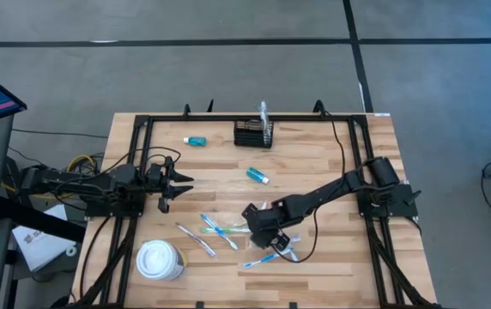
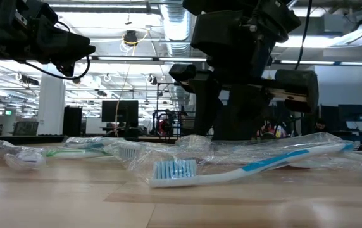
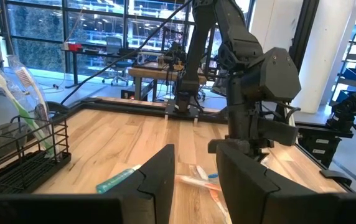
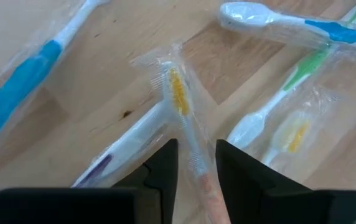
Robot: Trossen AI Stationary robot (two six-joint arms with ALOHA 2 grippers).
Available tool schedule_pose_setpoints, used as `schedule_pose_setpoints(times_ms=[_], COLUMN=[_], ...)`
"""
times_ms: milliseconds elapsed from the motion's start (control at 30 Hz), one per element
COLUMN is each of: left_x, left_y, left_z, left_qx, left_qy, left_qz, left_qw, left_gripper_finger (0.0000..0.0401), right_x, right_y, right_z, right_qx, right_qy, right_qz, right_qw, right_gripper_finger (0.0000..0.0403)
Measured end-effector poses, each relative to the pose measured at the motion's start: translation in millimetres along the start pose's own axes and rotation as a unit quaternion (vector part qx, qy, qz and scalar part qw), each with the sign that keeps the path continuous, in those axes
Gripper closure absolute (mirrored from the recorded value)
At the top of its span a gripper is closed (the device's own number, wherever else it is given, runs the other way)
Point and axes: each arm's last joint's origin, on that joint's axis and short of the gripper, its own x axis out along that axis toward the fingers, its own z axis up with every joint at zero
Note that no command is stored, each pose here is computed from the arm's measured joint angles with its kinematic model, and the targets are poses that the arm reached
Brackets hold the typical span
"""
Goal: Pick & Place toothbrushing station
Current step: Put the orange toothbrush into the mesh organizer
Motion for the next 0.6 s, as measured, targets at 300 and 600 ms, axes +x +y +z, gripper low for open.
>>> schedule_pose_setpoints(times_ms=[300,600], left_x=[0.0,0.0], left_y=[0.0,0.0], left_z=[0.0,0.0], left_qx=[0.0,0.0], left_qy=[0.0,0.0], left_qz=[0.0,0.0], left_qw=[1.0,1.0], left_gripper_finger=[0.0288,0.0288], right_x=[9.8,4.7], right_y=[1.8,0.1], right_z=[-4.1,-2.1], right_qx=[0.0,0.014], right_qy=[0.02,0.022], right_qz=[0.0,-0.001], right_qw=[1.0,1.0], right_gripper_finger=[0.0386,0.0397])
